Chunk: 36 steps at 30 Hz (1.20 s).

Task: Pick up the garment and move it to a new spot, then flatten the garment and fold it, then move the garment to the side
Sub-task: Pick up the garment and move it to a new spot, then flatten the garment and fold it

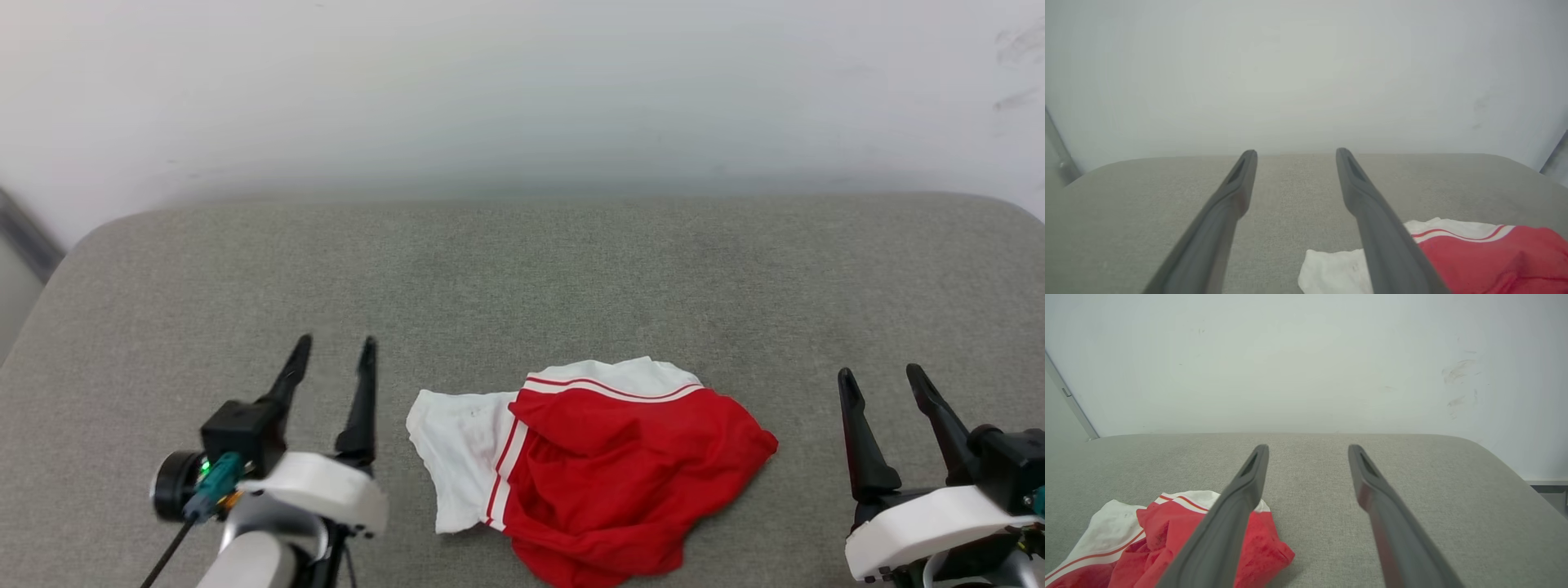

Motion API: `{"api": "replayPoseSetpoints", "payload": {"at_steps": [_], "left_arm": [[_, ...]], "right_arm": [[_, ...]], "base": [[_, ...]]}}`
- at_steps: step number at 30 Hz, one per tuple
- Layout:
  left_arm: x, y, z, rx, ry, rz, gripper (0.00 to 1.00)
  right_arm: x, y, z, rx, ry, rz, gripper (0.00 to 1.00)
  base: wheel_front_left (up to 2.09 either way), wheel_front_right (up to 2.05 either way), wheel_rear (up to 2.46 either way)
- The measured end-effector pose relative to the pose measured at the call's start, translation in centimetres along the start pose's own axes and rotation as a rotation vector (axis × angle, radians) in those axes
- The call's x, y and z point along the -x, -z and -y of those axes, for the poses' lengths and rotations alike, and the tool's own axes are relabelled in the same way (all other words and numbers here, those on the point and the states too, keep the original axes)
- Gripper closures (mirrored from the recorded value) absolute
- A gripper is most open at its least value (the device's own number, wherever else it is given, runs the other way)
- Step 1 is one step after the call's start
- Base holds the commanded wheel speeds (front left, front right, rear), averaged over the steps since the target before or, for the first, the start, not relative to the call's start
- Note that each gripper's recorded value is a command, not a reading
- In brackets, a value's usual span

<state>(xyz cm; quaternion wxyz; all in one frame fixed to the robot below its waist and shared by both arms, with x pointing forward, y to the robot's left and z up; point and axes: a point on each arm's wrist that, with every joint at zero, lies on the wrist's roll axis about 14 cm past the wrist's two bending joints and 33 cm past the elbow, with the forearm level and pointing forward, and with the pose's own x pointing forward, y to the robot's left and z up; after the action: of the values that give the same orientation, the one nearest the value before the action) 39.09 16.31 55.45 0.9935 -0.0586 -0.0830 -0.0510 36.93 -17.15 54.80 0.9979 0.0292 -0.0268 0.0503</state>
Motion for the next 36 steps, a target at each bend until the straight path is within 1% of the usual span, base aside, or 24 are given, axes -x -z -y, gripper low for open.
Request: {"api": "replayPoseSetpoints", "payload": {"at_steps": [4, 8, 12, 20, 29, 33, 34, 35, 36], "left_arm": [[1.2, 0.4, -2.9, -0.020, -0.083, -0.016, 0.00], [2.5, 1.0, -4.5, -0.051, -0.110, -0.038, 0.00], [3.2, 1.5, -4.5, -0.060, -0.104, -0.055, 0.00], [3.0, 1.6, -3.7, -0.053, -0.077, -0.052, 0.00], [2.5, 1.3, -3.8, -0.057, -0.071, -0.040, 0.00], [2.0, 0.9, -4.1, -0.057, -0.074, -0.021, 0.00], [2.0, 0.9, -4.1, -0.057, -0.074, -0.021, 0.00], [1.9, 0.8, -4.1, -0.058, -0.073, -0.018, 0.00], [1.6, 0.8, -4.3, -0.064, -0.076, -0.015, 0.00]], "right_arm": [[0.0, 0.1, -0.1, 0.000, -0.004, -0.007, 0.00], [0.2, 0.3, -0.2, 0.001, -0.005, -0.017, 0.00], [0.3, 0.0, -0.1, 0.002, -0.002, -0.010, 0.00], [0.2, 0.0, 0.0, 0.001, -0.001, -0.009, 0.00], [-0.5, 2.2, 1.0, -0.030, 0.027, -0.080, 0.00], [-2.8, 4.1, 1.6, -0.024, 0.042, -0.153, 0.00], [-2.8, 4.1, 1.6, -0.024, 0.042, -0.153, 0.00], [-3.4, 4.8, 1.4, -0.031, 0.039, -0.190, 0.00], [-4.8, 6.0, 1.0, -0.030, 0.028, -0.258, 0.00]], "base": [[0.00, 0.00, 0.00], [0.00, 0.00, 0.00], [0.00, 0.00, 0.00], [0.00, 0.00, 0.00], [0.00, 0.00, 0.00], [0.00, 0.00, 0.00], [0.00, 0.00, 0.00], [0.00, 0.00, 0.00], [0.00, 0.00, 0.00]]}}
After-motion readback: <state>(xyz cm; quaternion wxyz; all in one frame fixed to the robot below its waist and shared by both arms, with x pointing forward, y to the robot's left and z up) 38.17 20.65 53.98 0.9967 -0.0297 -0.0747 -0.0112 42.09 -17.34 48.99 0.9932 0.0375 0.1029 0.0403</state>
